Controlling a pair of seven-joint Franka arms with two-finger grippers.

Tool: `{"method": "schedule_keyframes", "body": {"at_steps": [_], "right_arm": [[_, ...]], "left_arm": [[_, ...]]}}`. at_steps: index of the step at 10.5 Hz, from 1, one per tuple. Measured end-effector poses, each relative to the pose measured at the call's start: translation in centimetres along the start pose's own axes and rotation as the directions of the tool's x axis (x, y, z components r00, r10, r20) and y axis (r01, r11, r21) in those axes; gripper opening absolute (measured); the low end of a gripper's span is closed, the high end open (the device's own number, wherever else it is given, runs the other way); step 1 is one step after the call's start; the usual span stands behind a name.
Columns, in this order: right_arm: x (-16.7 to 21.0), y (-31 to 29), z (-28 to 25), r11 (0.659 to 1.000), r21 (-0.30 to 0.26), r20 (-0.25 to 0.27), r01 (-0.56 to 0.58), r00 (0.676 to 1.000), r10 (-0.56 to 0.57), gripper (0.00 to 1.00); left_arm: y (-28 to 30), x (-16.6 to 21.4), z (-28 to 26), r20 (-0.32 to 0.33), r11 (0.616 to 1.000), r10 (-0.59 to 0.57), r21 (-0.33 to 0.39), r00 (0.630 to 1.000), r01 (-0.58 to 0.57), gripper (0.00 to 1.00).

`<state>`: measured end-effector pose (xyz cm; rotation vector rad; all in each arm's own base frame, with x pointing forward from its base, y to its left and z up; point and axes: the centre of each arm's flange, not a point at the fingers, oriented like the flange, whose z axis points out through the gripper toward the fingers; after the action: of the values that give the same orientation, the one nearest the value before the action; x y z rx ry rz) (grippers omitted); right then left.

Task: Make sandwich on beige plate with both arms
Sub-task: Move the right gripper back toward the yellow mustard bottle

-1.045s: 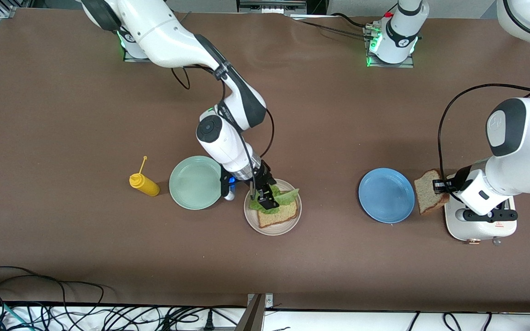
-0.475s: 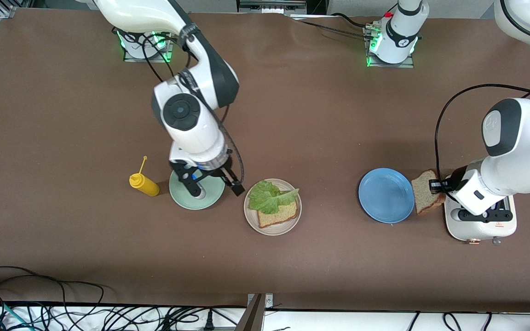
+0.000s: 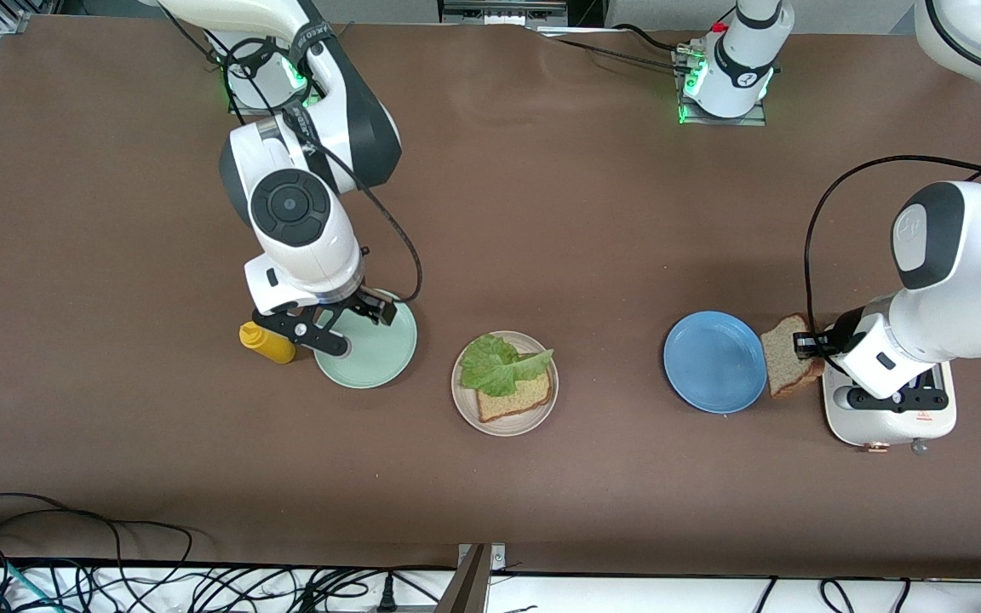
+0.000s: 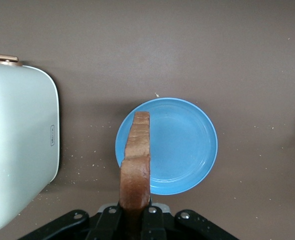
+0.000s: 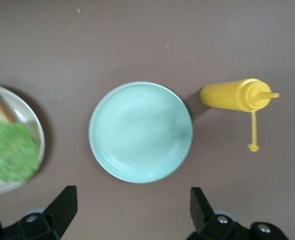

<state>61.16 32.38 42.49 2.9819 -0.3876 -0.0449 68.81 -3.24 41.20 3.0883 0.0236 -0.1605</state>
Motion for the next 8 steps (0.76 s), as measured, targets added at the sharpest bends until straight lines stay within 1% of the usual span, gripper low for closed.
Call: {"method": "schedule_keyframes", "body": {"at_steps": [1, 2, 3, 5, 6, 7, 8], "right_arm": [[0.0, 2.7, -0.1, 0.996, -0.003, 0.018, 0.092, 0.996, -0.092, 1.0], [0.7, 6.1, -0.2, 0.986, 0.008, 0.035, 0.169, 0.985, -0.17, 1.0], [1.9, 9.9, -0.3, 0.969, 0.027, 0.049, 0.247, 0.967, -0.248, 1.0], [4.1, 17.3, 0.3, 0.92, 0.074, 0.066, 0.385, 0.919, -0.39, 1.0], [4.9, 20.2, 0.9, 0.887, 0.115, 0.071, 0.447, 0.887, -0.456, 1.0], [5.4, 22.4, 1.9, 0.849, 0.172, 0.07, 0.499, 0.854, -0.516, 1.0], [6.1, 24.8, 3.2, 0.809, 0.24, 0.056, 0.537, 0.824, -0.563, 1.0]], "left_arm": [[0.0, 0.0, 0.0, 0.0, 1.0, 0.0, 0.0, 1.0, 0.0, 0.09], [0.0, 0.0, 0.0, 0.001, 1.0, 0.001, 0.0, 1.0, -0.001, 0.09], [0.0, 0.0, 0.0, 0.001, 1.0, 0.001, 0.0, 1.0, -0.001, 0.09], [0.0, 0.0, 0.1, 0.001, 1.0, 0.0, 0.0, 1.0, 0.0, 0.09], [0.0, 0.0, 0.1, 0.001, 1.0, 0.0, 0.0, 1.0, 0.0, 0.09], [0.0, 0.0, 0.1, 0.001, 1.0, 0.0, 0.0, 1.0, 0.0, 0.09], [0.0, 0.0, 0.1, 0.002, 1.0, 0.0, 0.0, 1.0, 0.0, 0.09]]}}
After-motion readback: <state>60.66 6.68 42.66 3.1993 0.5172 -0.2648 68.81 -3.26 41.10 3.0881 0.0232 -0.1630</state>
